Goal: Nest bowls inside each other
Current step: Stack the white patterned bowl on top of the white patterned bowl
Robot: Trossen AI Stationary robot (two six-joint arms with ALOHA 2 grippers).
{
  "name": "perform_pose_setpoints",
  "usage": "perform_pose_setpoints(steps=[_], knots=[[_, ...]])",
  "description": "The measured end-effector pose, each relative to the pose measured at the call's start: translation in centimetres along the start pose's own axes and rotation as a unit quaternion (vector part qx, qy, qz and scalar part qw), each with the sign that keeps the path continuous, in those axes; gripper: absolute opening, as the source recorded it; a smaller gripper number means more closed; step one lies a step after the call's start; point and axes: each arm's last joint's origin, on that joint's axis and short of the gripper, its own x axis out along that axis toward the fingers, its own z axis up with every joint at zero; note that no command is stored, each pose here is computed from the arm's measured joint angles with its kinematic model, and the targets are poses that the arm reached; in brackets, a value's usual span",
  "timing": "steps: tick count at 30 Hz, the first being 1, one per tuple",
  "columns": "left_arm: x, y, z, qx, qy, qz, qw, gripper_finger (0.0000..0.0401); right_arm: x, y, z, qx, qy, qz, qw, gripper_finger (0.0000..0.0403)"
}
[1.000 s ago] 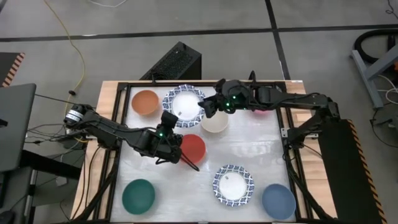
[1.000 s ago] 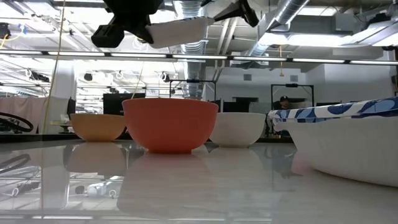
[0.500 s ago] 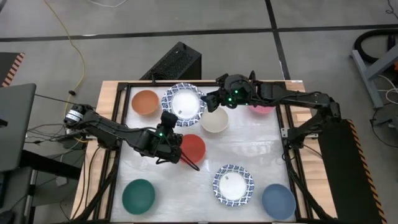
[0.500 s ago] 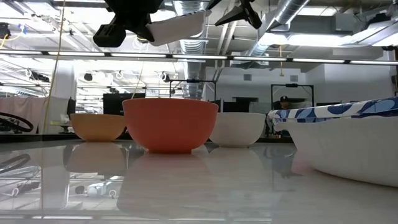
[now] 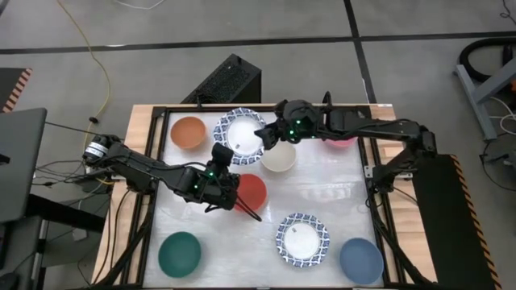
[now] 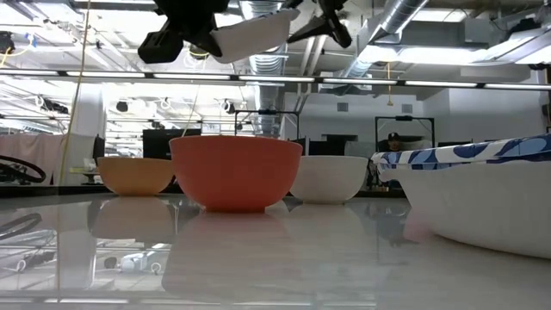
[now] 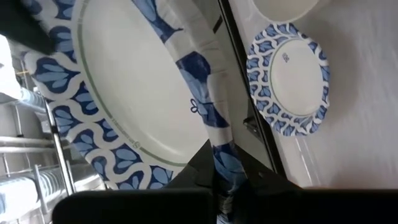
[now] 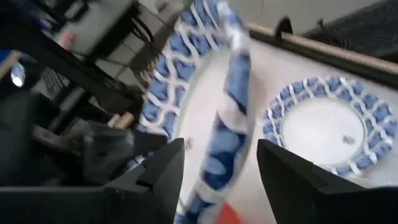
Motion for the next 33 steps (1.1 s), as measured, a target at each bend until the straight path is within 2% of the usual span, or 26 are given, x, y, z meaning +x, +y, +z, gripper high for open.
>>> perform_pose_setpoints(steps=[11,18,22,28,33], knots=[[0.0,0.0,0.0,-0.002,0.002,0.003,1.000,0.0000,-0.1,0.5,0.0,-0.005,-0.010,0.010,1.000,0.0123],[0.0,0.0,0.0,-0.002,0.000,0.001,1.000,0.0000,-0.1,0.5,0.0,-0.005,-0.005,0.016,1.000,0.0115],[0.0,-0.1,0.1,-0.009,-0.018,-0.023,1.000,0.0002,-0.1,0.4,-0.2,0.002,0.004,0.014,1.000,0.0097],[-0.1,0.0,0.3,-0.028,-0.032,-0.032,0.999,0.0030,-0.1,0.4,-0.2,0.001,0.002,0.007,1.000,0.0014],[-0.7,1.6,-0.2,-0.091,-0.045,-0.027,0.994,0.0073,-0.1,0.0,0.0,0.008,0.008,0.006,1.000,0.0009]])
